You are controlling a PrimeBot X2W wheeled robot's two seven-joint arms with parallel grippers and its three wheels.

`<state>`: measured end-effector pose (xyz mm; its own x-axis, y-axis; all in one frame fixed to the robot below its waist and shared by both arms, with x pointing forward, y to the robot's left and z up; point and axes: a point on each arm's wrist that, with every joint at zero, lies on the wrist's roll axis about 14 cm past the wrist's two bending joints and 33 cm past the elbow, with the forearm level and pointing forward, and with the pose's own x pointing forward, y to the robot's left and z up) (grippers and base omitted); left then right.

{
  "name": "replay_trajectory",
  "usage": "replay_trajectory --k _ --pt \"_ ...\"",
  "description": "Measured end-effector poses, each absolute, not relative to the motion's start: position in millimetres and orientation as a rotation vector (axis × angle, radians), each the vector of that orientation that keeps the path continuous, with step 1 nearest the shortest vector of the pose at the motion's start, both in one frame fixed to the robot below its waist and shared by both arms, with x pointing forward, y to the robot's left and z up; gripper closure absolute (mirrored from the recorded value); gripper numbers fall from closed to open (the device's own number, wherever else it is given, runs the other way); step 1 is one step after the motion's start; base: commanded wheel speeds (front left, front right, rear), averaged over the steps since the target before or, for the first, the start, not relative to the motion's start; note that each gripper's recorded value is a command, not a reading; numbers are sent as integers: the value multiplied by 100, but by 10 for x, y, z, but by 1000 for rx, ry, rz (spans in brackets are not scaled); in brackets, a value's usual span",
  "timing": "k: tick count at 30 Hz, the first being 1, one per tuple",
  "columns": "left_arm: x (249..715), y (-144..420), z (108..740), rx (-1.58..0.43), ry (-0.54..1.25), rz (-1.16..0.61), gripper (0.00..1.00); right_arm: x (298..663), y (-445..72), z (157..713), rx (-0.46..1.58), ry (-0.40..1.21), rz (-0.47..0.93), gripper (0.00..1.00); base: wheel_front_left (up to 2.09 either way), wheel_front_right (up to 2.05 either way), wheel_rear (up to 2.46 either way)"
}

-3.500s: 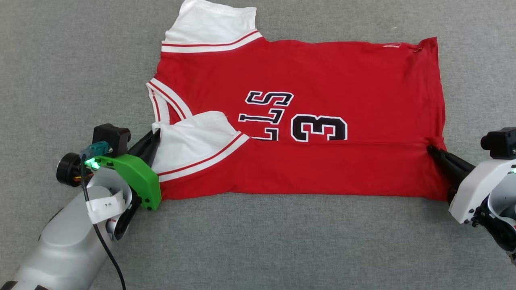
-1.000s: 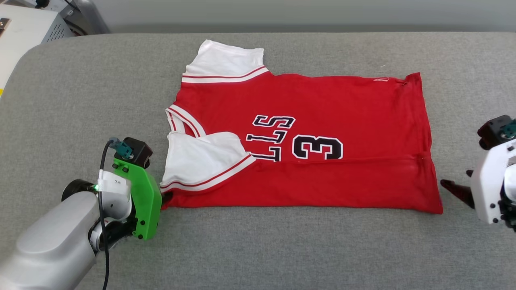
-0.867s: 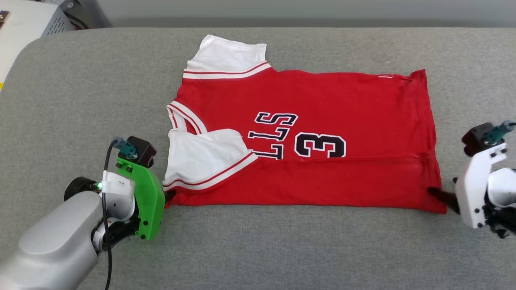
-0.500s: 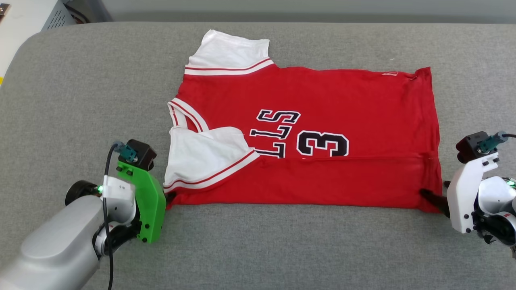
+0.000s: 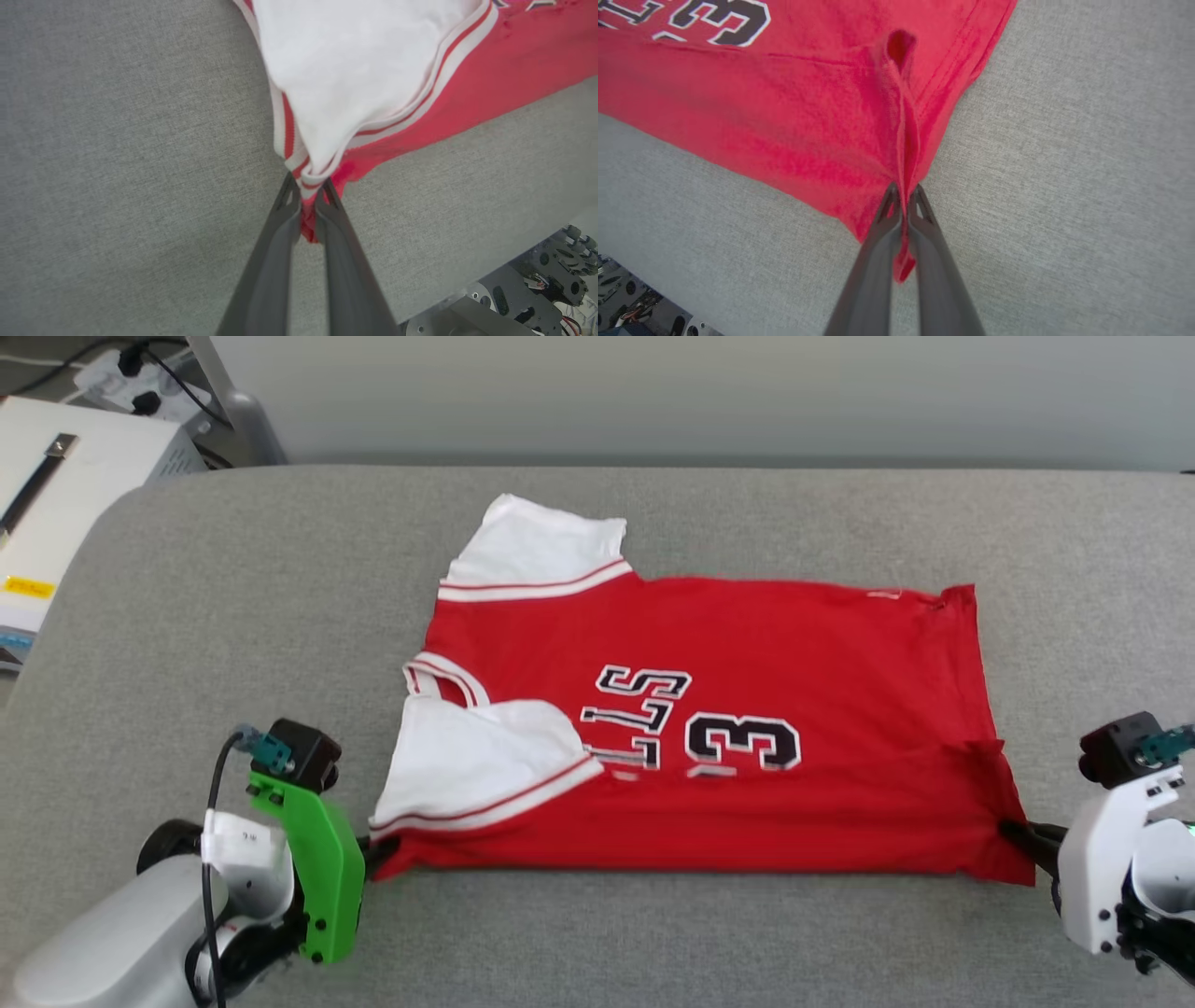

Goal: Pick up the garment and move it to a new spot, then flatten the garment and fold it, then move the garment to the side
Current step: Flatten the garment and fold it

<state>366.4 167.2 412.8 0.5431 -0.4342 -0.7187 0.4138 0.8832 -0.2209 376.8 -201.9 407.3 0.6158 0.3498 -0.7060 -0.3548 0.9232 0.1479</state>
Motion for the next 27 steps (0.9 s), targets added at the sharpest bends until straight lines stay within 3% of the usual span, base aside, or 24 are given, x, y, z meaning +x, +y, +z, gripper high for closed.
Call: replay_trajectory --k 10,25,26,27 --pt "3218 1622 4146 -32 892 -513 100 3486 -2104 4216 31 807 396 100 0 0 0" --pt "3217 1697 3650 -63 1022 -448 100 3424 -2095 3676 63 963 330 100 0 0 0" --pt "3228 1701 3653 -70 1015 -443 97 3445 -2091 3680 65 949 327 100 0 0 0" --pt "3236 1699 3665 -75 1005 -441 54 3461 -2084 3687 74 934 323 81 0 0 0"
